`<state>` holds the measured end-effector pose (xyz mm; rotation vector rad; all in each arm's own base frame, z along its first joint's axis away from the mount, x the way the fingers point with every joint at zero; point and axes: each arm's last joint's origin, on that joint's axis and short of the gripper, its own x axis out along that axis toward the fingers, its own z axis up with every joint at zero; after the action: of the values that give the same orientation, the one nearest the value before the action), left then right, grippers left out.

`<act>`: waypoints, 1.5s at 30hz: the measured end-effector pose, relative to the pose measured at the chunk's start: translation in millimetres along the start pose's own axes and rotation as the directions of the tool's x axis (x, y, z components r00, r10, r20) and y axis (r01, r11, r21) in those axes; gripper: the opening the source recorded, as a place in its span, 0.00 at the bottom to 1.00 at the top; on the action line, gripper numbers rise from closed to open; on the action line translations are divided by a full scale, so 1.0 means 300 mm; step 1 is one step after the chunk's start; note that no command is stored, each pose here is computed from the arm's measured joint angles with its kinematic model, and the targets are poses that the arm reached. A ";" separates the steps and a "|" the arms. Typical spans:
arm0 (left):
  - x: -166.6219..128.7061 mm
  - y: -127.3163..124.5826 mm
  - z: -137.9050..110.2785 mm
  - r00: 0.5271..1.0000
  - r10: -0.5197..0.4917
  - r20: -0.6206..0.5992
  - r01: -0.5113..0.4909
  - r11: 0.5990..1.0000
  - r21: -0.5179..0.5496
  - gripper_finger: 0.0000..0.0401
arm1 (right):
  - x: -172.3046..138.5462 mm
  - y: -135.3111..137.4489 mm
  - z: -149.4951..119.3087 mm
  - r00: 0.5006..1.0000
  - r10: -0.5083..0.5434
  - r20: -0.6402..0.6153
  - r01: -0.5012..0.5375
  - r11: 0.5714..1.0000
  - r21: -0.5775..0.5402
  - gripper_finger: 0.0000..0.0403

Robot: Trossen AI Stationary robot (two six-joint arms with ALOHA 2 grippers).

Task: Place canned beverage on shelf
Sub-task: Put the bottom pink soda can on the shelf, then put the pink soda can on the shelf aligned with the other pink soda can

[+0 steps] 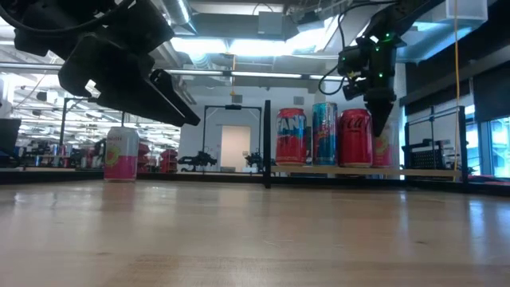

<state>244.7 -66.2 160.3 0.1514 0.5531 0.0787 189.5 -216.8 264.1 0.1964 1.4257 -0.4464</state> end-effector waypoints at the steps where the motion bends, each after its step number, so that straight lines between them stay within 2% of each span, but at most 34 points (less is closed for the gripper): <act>1: 0.000 0.000 0.000 1.000 0.000 0.000 0.000 1.000 0.000 0.78 | 0.000 0.000 -0.001 1.000 0.001 -0.003 -0.001 1.000 0.000 0.80; 4: 0.000 0.000 0.000 1.000 -0.001 0.000 0.001 1.000 0.000 0.78 | 0.001 -0.001 0.001 1.000 -0.015 -0.003 0.015 1.000 -0.001 0.89; 8: 0.000 0.000 0.000 1.000 -0.001 0.000 0.001 1.000 0.004 0.78 | -0.012 -0.005 0.003 0.999 -0.042 -0.013 0.042 0.999 -0.015 0.97; 12: 0.000 0.000 0.000 1.000 -0.001 0.000 0.001 1.000 0.000 0.78 | -0.068 -0.008 0.008 0.999 -0.026 -0.019 0.025 1.000 -0.013 0.98; 18: 0.000 0.000 0.003 1.000 0.002 0.008 -0.002 1.000 -0.031 0.78 | -0.217 0.030 0.013 1.000 0.003 -0.030 -0.001 0.997 0.071 0.96; 20: 0.000 0.002 0.006 1.000 0.021 0.016 -0.020 0.998 -0.060 0.78 | -0.278 0.058 0.009 1.000 0.001 0.012 -0.003 0.994 0.110 0.96; 23: -0.006 0.012 0.015 0.995 0.103 0.017 -0.101 0.992 -0.072 0.78 | -0.351 0.123 -0.006 0.991 0.013 0.130 -0.030 0.991 0.130 0.96; 26: -0.032 0.033 0.063 0.980 0.197 0.005 -0.196 0.976 -0.092 0.78 | -0.405 0.207 -0.037 0.967 0.027 0.253 -0.051 0.995 0.089 0.96; 31: -0.103 0.109 0.137 0.949 0.303 -0.092 -0.314 0.938 -0.149 0.78 | -0.424 0.332 -0.099 0.888 0.068 0.455 -0.075 0.997 -0.002 0.96; 34: -0.151 0.179 0.174 0.910 0.379 -0.167 -0.407 0.895 -0.186 0.78 | -0.389 0.403 -0.132 0.827 0.119 0.550 -0.110 0.993 -0.049 0.96; 36: -0.187 0.239 0.183 0.862 0.447 -0.240 -0.494 0.847 -0.195 0.78 | -0.345 0.450 -0.152 0.787 0.160 0.596 -0.122 0.987 -0.104 0.96; 41: -0.271 0.398 0.167 0.707 0.569 -0.419 -0.694 0.672 -0.259 0.78 | -0.195 0.560 -0.182 0.706 0.257 0.660 -0.139 0.964 -0.226 0.96; 45: -0.310 0.521 0.114 0.599 0.580 -0.553 -0.792 0.532 -0.300 0.78 | -0.101 0.631 -0.194 0.640 0.323 0.697 -0.149 0.942 -0.300 0.96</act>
<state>178.6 72.9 262.7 -0.2002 0.8272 1.0995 212.0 -17.6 260.2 0.0098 0.6056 -0.1071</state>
